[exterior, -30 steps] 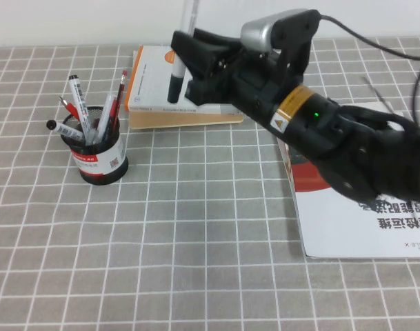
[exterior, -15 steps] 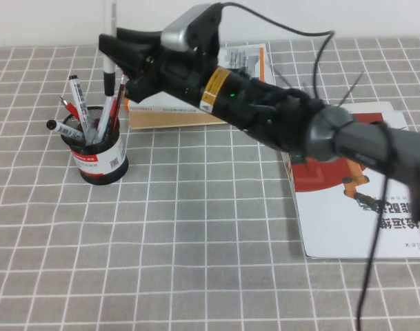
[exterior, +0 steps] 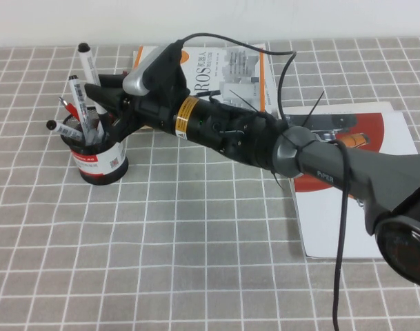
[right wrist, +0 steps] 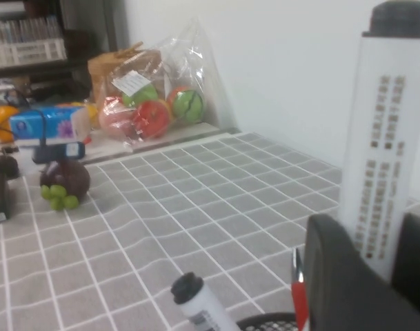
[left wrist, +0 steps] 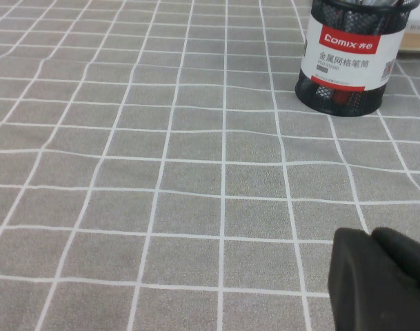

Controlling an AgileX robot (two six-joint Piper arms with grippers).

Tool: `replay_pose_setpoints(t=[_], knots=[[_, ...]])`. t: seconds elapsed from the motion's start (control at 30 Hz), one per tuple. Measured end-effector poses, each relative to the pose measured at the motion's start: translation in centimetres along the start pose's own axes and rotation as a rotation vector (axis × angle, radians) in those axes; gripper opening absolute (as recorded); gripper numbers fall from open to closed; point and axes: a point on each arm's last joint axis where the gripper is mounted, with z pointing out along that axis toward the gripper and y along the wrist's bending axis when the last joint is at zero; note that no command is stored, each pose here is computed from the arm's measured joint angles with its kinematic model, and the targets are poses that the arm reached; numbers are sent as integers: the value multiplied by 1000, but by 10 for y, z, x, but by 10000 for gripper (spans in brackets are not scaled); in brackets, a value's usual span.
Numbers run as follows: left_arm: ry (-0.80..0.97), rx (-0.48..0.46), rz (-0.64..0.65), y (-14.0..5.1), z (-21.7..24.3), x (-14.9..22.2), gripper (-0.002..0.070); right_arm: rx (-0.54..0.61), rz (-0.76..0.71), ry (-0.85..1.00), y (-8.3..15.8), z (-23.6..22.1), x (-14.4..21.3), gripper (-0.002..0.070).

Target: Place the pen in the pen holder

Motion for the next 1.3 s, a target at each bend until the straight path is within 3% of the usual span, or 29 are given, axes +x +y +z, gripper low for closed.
replay_pose_setpoints(t=[0.17, 0.37, 0.63, 0.9, 0.97, 1.03, 1.1, 1.3], knots=[[0, 0, 0, 0, 0, 0, -3, 6, -5, 8, -1, 0, 2, 111], [0, 0, 0, 0, 0, 0, -3, 26, 17, 33, -4, 1, 16, 176], [0, 0, 0, 0, 0, 0, -3, 71, 75, 44, -9, 1, 28, 179], [0, 0, 0, 0, 0, 0, -3, 40, 59, 23, -5, 1, 13, 307], [0, 0, 0, 0, 0, 0, -3, 19, 40, 14, -1, 0, -3, 246], [0, 0, 0, 0, 0, 0, -3, -5, 14, -1, 4, -2, -24, 118], [0, 0, 0, 0, 0, 0, -3, -28, 8, -14, 8, -4, -42, 50], [0, 0, 0, 0, 0, 0, -3, -123, 40, 0, 25, -15, -89, -6]])
